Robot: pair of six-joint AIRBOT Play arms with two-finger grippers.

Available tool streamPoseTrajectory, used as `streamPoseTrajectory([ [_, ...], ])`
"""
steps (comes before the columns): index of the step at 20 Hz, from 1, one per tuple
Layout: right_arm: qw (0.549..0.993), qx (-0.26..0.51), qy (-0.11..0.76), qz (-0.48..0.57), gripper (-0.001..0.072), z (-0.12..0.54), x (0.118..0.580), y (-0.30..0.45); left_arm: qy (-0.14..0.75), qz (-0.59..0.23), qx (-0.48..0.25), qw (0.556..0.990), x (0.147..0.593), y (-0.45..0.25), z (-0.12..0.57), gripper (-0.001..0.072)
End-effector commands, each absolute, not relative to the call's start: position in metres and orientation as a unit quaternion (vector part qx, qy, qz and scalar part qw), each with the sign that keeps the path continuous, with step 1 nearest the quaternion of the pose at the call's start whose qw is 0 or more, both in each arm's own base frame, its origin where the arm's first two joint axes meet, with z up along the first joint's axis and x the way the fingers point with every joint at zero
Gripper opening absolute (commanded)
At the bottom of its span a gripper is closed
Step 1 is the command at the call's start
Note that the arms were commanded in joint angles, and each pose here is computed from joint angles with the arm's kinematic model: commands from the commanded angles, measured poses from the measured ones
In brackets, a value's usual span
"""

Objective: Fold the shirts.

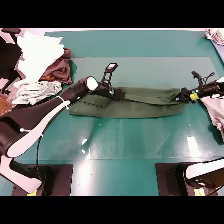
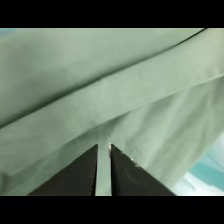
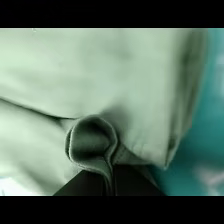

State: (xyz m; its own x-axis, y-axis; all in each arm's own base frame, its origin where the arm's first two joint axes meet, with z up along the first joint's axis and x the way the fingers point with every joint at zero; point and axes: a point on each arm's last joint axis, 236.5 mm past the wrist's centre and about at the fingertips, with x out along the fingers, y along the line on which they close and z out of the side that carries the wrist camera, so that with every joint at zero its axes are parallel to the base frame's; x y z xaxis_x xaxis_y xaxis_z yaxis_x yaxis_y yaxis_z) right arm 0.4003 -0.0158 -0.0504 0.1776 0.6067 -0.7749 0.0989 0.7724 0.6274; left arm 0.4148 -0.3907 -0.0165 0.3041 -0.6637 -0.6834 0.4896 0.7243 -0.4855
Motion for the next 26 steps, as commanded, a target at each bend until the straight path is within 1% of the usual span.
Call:
streamPoseTrajectory([
  [1, 0.716, 0.294, 0.601, 0.197, 0.0020, -0.002, 0.401, 0.023, 0.492, -0.351, -0.091, 0.791, 0.413, -0.391, -0.047, 0.0114],
  [3, 0.724, 0.282, 0.594, 0.208, 0.0019, 0.025, 0.398, 0.053, 0.507, -0.349, -0.087, 0.783, 0.408, -0.390, -0.061, 0.0114],
  [7, 0.735, 0.291, 0.558, 0.252, 0.0019, 0.094, 0.385, 0.121, 0.524, -0.351, -0.082, 0.772, 0.401, -0.389, -0.071, 0.0113],
  [9, 0.742, 0.327, 0.519, 0.269, 0.0019, 0.137, 0.381, 0.150, 0.524, -0.351, -0.081, 0.771, 0.400, -0.389, -0.071, 0.0112],
  [10, 0.744, 0.351, 0.495, 0.281, 0.0019, 0.161, 0.381, 0.164, 0.525, -0.352, -0.080, 0.771, 0.400, -0.389, -0.071, 0.0024],
  [12, 0.742, 0.387, 0.467, 0.286, 0.0019, 0.192, 0.377, 0.181, 0.525, -0.351, -0.080, 0.771, 0.400, -0.388, -0.072, 0.0028],
  [16, 0.726, 0.387, 0.479, 0.307, 0.0019, 0.202, 0.358, 0.210, 0.526, -0.352, -0.080, 0.770, 0.399, -0.388, -0.072, 0.0028],
  [20, 0.703, 0.371, 0.514, 0.322, 0.0019, 0.181, 0.351, 0.237, 0.531, -0.357, -0.095, 0.762, 0.396, -0.393, -0.064, 0.0028],
  [23, 0.693, 0.368, 0.531, 0.319, 0.0019, 0.163, 0.356, 0.243, 0.521, -0.381, -0.099, 0.757, 0.392, -0.401, -0.030, 0.0028],
  [26, 0.699, 0.372, 0.525, 0.313, 0.0019, 0.158, 0.365, 0.243, 0.489, -0.409, -0.096, 0.765, 0.389, -0.397, 0.034, 0.0028],
])
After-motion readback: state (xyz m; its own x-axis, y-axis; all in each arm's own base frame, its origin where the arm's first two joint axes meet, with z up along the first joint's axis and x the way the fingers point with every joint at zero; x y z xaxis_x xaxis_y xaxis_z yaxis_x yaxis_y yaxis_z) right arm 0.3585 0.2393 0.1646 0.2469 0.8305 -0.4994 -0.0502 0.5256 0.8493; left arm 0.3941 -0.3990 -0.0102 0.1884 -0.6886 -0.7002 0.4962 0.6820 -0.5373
